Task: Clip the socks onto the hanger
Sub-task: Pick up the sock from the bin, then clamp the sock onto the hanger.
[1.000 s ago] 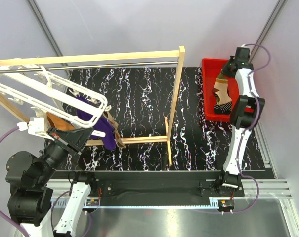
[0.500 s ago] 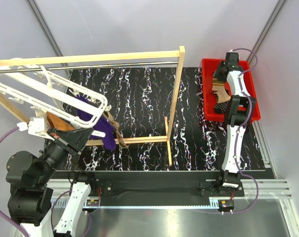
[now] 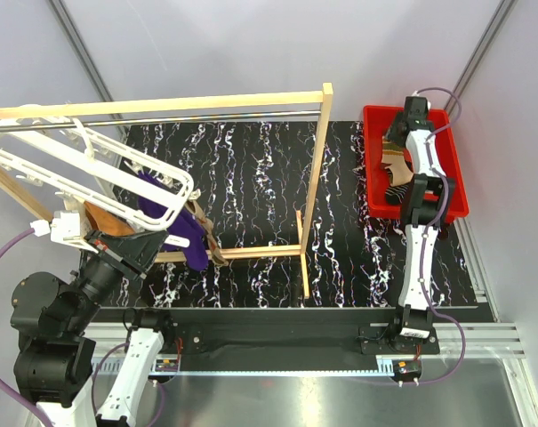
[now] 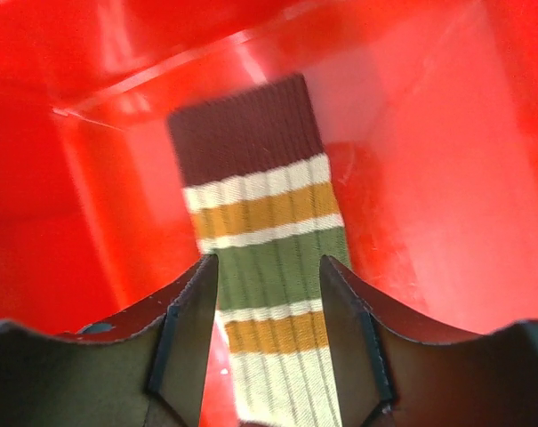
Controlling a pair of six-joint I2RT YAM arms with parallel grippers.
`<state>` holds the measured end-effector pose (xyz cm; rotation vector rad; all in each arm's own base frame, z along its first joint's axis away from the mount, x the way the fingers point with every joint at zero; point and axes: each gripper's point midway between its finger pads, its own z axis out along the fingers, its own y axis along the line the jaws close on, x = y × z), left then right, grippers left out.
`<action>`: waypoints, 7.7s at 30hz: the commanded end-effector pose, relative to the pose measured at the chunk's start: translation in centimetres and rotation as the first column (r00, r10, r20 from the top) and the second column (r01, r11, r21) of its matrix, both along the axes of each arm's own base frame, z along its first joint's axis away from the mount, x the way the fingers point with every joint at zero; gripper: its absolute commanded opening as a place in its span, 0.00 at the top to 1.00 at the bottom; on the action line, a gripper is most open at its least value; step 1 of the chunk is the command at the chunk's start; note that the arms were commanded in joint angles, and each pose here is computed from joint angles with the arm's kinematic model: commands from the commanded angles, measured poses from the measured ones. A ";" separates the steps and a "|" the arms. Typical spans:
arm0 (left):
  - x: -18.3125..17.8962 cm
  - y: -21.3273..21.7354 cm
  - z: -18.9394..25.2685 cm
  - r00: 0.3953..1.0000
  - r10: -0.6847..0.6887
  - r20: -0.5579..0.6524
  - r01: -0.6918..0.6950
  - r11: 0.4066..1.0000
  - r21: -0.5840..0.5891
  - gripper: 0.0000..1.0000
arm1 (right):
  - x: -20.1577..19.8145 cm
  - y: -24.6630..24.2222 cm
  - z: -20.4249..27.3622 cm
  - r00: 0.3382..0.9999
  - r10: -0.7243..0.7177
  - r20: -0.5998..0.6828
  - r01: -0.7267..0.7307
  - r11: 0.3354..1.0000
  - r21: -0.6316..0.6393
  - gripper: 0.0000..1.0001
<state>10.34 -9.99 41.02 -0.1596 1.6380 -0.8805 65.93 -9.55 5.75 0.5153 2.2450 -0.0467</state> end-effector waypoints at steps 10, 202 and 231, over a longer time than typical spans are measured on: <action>0.1 0.0 -0.7 1.000 -0.004 -0.013 0.004 1.000 0.014 1.00 | -0.3 0.3 -2.8 0.997 0.007 -0.076 -0.013 0.997 -0.077 0.58; -2.4 -2.8 1.5 0.985 -0.172 0.027 0.174 0.969 -0.175 1.00 | -59.3 48.1 32.0 -0.816 0.485 0.315 -0.416 -0.114 -0.902 1.00; -2.5 -2.8 1.4 0.984 -0.174 0.025 0.175 0.969 -0.175 1.00 | -58.4 49.3 33.3 -0.818 0.464 0.340 -0.410 -0.057 -0.910 1.00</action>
